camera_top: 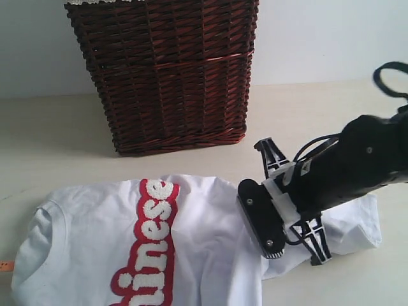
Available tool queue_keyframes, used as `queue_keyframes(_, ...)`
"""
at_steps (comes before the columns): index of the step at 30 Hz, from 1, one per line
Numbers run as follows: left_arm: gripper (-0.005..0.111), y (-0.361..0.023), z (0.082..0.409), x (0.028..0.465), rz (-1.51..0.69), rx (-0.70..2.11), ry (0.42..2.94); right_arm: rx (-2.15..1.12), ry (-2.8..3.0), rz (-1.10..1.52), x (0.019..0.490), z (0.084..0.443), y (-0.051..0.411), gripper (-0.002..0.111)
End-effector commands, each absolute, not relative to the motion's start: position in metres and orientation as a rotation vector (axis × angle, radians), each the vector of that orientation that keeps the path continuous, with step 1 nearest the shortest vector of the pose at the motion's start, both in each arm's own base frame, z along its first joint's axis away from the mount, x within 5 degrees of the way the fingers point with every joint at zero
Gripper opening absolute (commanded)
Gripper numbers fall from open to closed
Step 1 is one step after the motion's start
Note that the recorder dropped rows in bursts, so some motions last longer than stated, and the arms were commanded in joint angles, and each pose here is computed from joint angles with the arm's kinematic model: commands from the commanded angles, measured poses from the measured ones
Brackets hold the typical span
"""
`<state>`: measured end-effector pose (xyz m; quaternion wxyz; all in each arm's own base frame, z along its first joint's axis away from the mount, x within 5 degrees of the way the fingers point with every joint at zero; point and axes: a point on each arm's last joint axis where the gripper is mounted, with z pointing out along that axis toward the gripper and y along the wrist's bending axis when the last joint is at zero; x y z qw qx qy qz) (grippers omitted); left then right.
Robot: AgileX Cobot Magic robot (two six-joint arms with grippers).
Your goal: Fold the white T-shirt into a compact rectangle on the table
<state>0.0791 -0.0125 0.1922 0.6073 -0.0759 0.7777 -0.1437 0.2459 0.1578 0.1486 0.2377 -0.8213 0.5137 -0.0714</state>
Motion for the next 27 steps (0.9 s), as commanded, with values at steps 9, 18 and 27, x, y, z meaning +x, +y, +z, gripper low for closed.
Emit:
queue_keyframes(9,0.000,-0.013,0.192,0.078,-0.339,-0.175,1.792,-1.932,1.704,-0.234,0.276,0.110,0.165,0.054)
queue_keyframes(18,0.000,-0.013,0.192,0.078,-0.339,-0.175,1.792,-1.012,2.085,-0.001,0.284,0.169,0.156,0.056)
queue_keyframes(27,0.000,-0.013,0.192,0.078,-0.339,-0.175,1.792,-0.962,2.273,0.209,0.250,0.230,0.102,0.055)
